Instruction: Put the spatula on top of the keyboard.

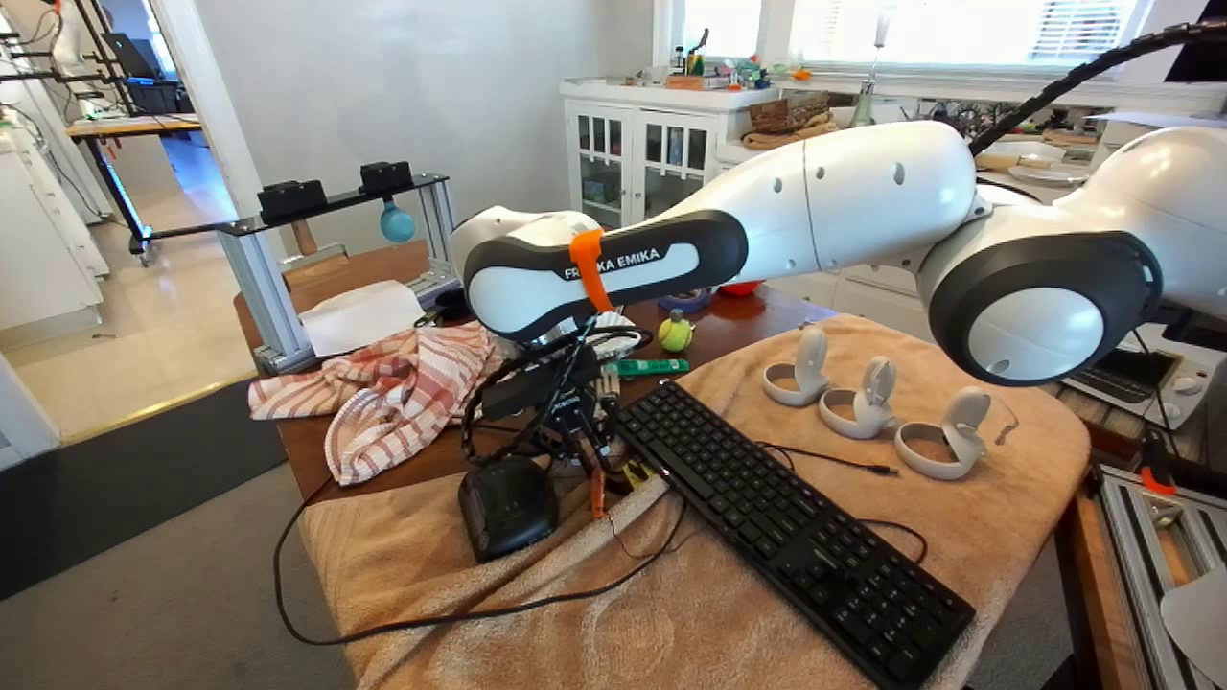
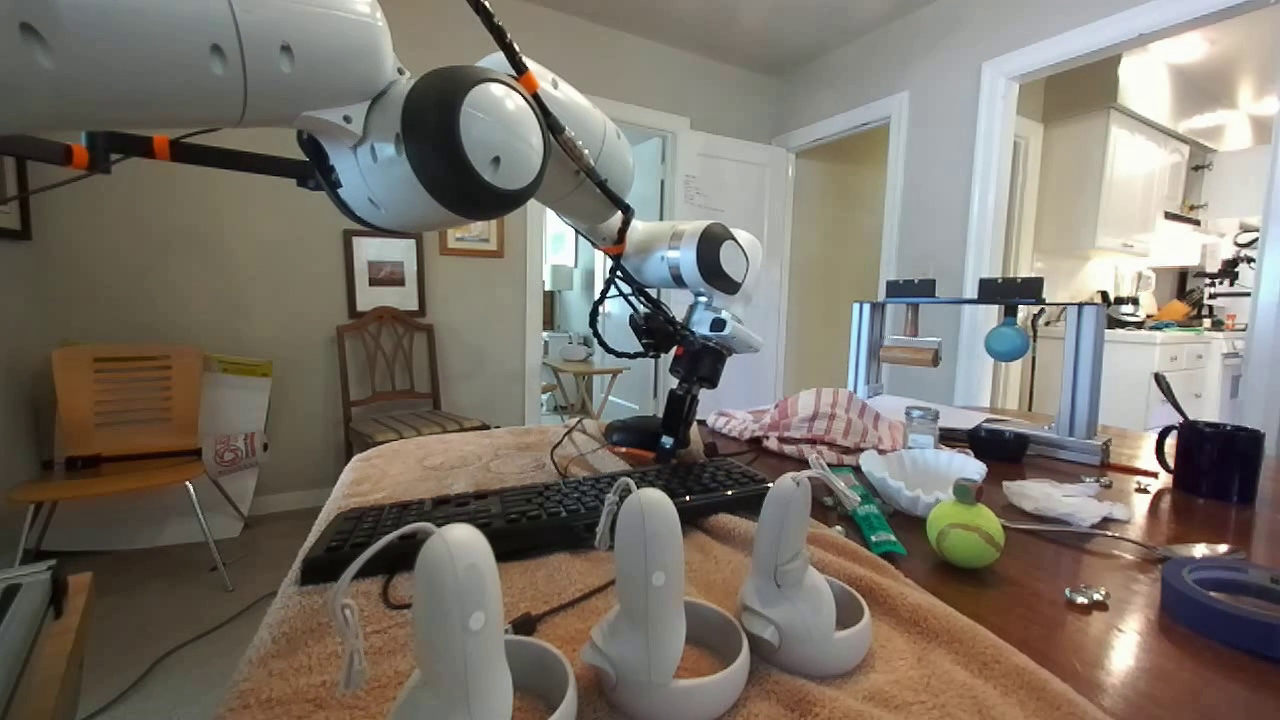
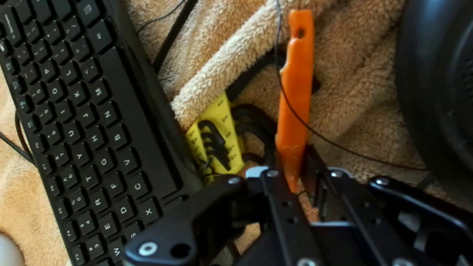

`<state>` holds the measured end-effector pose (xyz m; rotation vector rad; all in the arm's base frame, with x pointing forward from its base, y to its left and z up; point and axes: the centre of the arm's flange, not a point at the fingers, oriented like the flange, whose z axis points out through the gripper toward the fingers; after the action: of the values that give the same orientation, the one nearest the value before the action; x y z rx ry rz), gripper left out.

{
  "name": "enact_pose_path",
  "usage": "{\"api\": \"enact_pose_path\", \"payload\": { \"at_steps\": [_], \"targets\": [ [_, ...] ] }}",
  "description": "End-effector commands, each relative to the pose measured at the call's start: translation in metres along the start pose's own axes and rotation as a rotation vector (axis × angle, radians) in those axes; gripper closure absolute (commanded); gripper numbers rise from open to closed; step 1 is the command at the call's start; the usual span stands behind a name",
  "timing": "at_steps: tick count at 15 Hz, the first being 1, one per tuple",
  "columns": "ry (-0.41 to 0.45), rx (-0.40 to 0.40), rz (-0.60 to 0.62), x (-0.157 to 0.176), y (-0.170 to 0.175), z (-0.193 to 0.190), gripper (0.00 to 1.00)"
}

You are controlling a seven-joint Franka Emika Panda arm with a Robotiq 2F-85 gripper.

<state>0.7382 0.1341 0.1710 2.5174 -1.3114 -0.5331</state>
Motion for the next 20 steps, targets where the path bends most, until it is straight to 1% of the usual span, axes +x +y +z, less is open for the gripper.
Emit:
{"api": "enact_pose_path", "payload": {
  "at_steps": [1, 4, 7, 8, 10, 12, 13, 16, 20],
  "targets": [
    [0.026, 0.016, 0.008, 0.009, -0.026, -0.011, 0.95],
    [0.037, 0.011, -0.017, 0.006, -0.02, -0.016, 0.95],
    [0.054, -0.013, -0.091, -0.004, -0.011, -0.029, 0.95],
    [0.056, -0.034, -0.12, -0.008, -0.008, -0.032, 0.95],
    [0.065, -0.103, -0.187, -0.01, -0.001, -0.028, 0.95],
    [0.069, -0.127, -0.298, -0.015, 0.004, -0.026, 0.95],
    [0.085, -0.16, -0.314, -0.014, 0.004, -0.024, 0.95],
    [0.115, -0.245, -0.268, -0.007, 0.007, -0.02, 0.95],
    [0.166, -0.286, -0.221, -0.003, 0.005, -0.016, 0.95]
  ]
}}
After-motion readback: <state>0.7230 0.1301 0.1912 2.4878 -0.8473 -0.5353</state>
